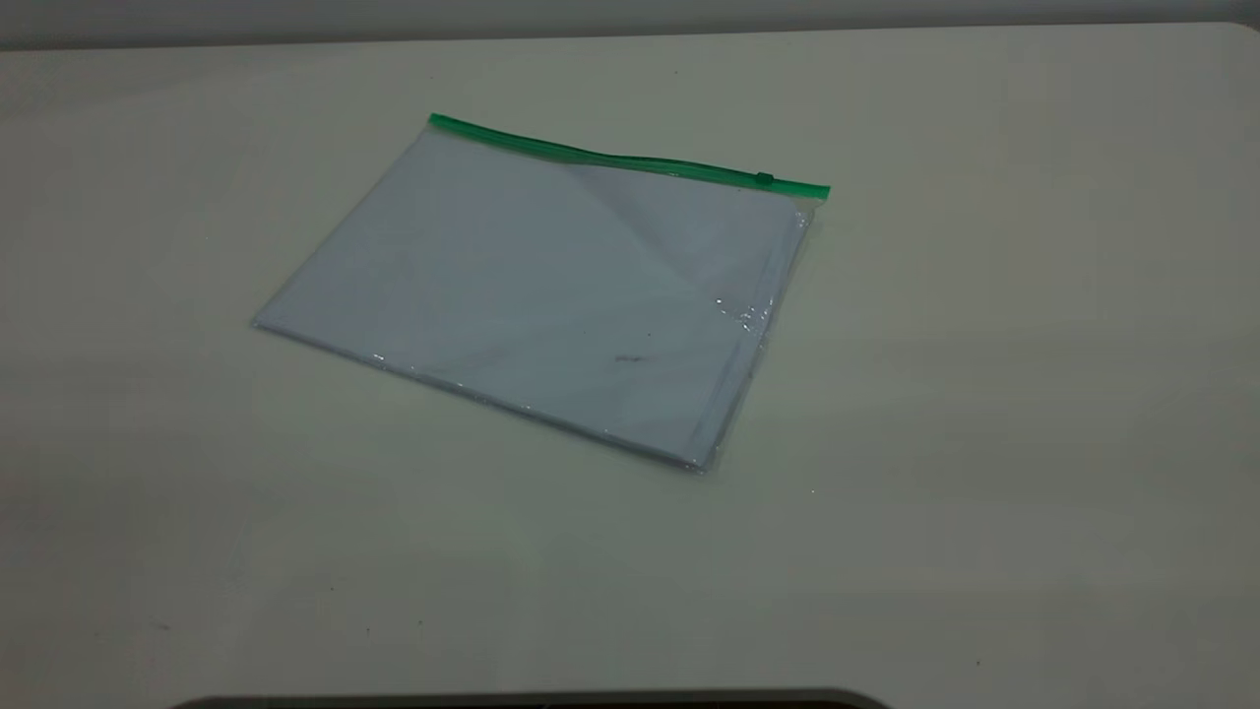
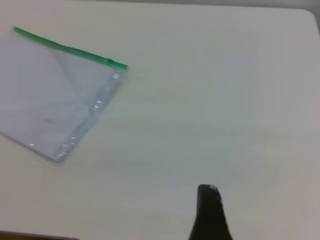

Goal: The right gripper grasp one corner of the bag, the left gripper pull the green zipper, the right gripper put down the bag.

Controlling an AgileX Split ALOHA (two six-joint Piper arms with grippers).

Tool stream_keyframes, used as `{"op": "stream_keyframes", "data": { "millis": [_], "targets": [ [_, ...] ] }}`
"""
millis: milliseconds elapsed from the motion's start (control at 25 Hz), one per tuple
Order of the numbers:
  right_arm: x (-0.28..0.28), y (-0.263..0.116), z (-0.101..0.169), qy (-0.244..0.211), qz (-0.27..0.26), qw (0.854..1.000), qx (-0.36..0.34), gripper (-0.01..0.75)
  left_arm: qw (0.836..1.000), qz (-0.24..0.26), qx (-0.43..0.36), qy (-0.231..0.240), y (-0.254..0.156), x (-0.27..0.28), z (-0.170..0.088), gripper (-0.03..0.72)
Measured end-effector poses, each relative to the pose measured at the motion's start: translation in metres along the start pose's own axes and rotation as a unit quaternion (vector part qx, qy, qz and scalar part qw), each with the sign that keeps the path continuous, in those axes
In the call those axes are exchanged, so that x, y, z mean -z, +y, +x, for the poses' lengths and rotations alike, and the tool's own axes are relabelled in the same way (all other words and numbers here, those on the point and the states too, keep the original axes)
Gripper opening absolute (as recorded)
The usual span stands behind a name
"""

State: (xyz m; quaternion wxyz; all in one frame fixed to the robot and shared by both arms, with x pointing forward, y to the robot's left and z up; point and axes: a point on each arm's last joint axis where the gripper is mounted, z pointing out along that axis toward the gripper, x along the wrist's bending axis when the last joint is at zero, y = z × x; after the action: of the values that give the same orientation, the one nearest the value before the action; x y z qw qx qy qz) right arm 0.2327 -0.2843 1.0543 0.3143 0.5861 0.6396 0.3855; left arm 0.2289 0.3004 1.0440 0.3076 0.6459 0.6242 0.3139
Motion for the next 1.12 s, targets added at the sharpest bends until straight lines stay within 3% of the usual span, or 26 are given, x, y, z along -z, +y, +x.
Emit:
{"op": "stream_keyframes", "data": {
  "millis": [200, 520, 840, 1120],
  "targets": [
    [-0.021, 0.035, -0.002, 0.013, 0.030, 0.999, -0.019, 0.592, 0.999, 0.030, 0.005, -0.008, 0.029, -0.014, 0.000, 0.520],
    [-0.102, 0.071, -0.017, 0.009, 0.102, 0.994, -0.042, 0.592, 0.995, 0.096, 0.022, -0.024, 0.082, -0.072, -0.001, 0.532],
    [-0.188, 0.074, -0.027, 0.027, 0.141, 0.989, -0.047, 0.592, 0.989, 0.144, 0.028, -0.023, 0.138, -0.137, 0.002, 0.542],
    [-0.247, 0.060, -0.028, 0.080, 0.188, 0.978, -0.030, 0.592, 0.986, 0.166, 0.019, -0.022, 0.166, -0.203, 0.005, 0.542]
  ]
}}
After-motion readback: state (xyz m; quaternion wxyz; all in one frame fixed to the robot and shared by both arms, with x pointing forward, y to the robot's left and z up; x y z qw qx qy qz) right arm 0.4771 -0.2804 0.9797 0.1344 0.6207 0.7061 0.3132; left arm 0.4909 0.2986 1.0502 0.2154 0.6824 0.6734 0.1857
